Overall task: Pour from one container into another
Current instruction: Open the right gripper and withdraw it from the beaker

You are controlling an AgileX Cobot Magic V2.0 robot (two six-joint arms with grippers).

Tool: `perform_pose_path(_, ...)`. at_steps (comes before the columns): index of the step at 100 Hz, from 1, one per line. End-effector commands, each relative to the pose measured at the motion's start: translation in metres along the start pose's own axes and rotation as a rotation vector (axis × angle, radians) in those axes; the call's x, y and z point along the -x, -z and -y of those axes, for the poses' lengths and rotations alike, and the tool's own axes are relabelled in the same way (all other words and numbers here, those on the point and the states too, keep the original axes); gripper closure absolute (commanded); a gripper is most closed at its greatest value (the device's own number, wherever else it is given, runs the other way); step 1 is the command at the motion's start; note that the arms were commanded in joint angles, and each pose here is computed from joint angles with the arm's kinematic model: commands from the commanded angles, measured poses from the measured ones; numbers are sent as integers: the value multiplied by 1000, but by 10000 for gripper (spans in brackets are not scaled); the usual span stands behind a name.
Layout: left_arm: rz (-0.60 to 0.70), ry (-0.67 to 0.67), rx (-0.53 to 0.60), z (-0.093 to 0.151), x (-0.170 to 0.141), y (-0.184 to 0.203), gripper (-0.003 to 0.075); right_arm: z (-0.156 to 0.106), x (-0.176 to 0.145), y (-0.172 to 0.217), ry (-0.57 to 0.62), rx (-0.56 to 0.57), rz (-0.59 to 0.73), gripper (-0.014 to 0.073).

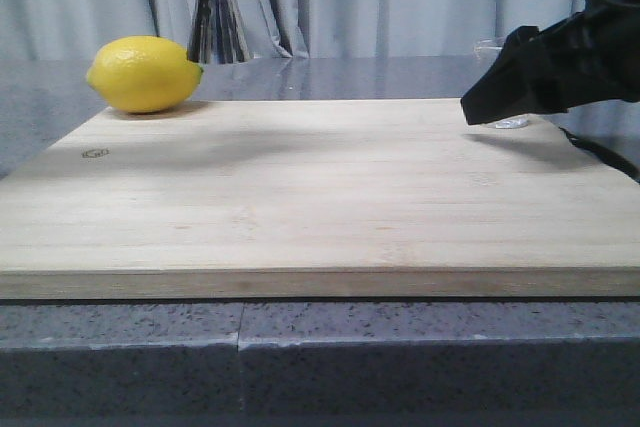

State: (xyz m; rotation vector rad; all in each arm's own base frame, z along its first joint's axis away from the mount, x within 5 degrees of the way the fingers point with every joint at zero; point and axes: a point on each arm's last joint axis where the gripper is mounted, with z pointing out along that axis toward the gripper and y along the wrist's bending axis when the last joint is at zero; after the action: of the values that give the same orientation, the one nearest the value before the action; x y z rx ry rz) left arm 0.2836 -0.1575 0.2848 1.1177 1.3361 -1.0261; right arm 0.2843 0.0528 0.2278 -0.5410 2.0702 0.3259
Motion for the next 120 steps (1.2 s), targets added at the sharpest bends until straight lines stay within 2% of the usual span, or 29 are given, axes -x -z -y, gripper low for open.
perform_pose_path(1, 156, -27, -38, 9, 33, 2, 492, -5, 11, 19, -10, -8, 62, -2)
perform_pose_path(14, 156, -27, -38, 9, 33, 2, 492, -14, 5, 39, -56, -25, 82, -2)
perform_pose_path(22, 156, -27, -38, 9, 33, 2, 492, -19, 5, 51, -44, -30, 111, -2)
perform_pose_path(67, 156, -27, -38, 9, 33, 2, 492, -44, 31, 125, -11, -85, 377, -2)
perform_pose_path(88, 156, -27, -38, 9, 33, 2, 492, -50, 34, 142, 12, -97, 439, -2)
perform_pose_path(120, 156, -27, -38, 9, 33, 2, 492, -52, 35, 144, 18, -83, 447, -2)
